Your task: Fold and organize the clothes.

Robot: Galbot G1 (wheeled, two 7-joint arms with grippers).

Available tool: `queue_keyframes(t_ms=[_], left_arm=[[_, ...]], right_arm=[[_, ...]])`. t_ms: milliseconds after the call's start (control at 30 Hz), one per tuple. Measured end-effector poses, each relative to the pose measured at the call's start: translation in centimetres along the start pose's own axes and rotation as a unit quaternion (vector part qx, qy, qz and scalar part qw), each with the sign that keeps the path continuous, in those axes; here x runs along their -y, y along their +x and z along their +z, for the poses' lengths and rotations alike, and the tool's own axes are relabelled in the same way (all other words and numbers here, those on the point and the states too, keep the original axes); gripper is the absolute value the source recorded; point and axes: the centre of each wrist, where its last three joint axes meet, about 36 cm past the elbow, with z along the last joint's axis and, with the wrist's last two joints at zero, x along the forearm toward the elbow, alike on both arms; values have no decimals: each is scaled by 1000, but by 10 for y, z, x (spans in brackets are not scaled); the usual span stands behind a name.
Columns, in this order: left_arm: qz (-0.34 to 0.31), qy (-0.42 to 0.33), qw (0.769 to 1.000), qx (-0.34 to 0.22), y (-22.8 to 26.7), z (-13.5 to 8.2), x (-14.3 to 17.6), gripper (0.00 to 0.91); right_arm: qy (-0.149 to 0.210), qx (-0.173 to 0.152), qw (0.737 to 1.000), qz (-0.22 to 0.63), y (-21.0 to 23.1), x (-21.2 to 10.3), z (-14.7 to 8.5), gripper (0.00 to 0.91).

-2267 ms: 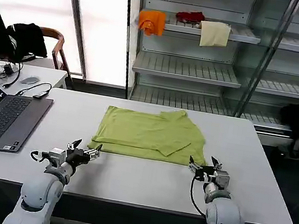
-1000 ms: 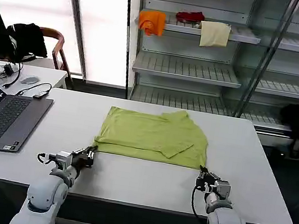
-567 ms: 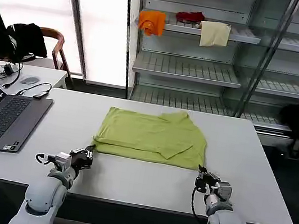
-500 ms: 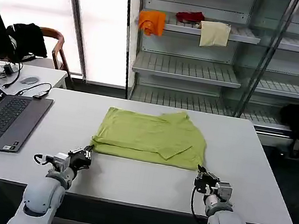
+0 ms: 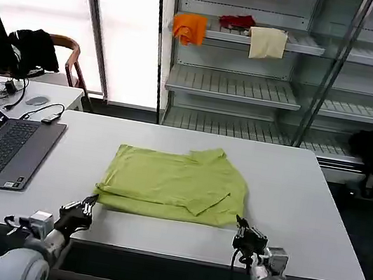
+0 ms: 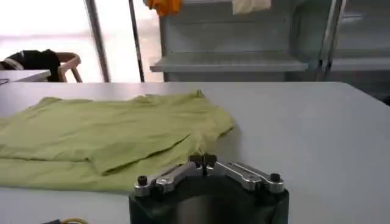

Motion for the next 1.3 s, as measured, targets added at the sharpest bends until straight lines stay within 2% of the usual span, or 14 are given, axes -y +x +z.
queue_keyframes(t_ms=[67, 100, 133, 167, 433, 733, 1067, 1300], left_arm=[[-5, 8, 1000, -4, 11, 3, -2, 0], [-6, 11, 1000, -6, 15, 5, -3, 10], [-7, 13, 1000, -7, 19, 6, -3, 121], [-8, 15, 1000, -8, 22, 7, -4, 907], [-20, 22, 1000, -10, 38, 9, -2, 907], [-36, 17, 999, 21, 47, -8, -4, 907], [-10, 1, 998, 64, 14, -41, -15, 907], [17, -17, 997, 74, -30, -64, -29, 907]], right_arm=[[3, -8, 1000, -3, 5, -4, 5, 0], [5, -12, 1000, -3, 7, -6, 7, 826], [7, -15, 1000, -4, 8, -7, 9, 907], [10, -18, 1000, -3, 11, -9, 11, 907], [19, -22, 1000, 8, 25, -17, 13, 907], [30, 28, 999, 25, 19, -16, -17, 907], [17, 69, 997, 7, -49, -21, -50, 907], [6, 70, 998, -4, -116, -26, -72, 907]])
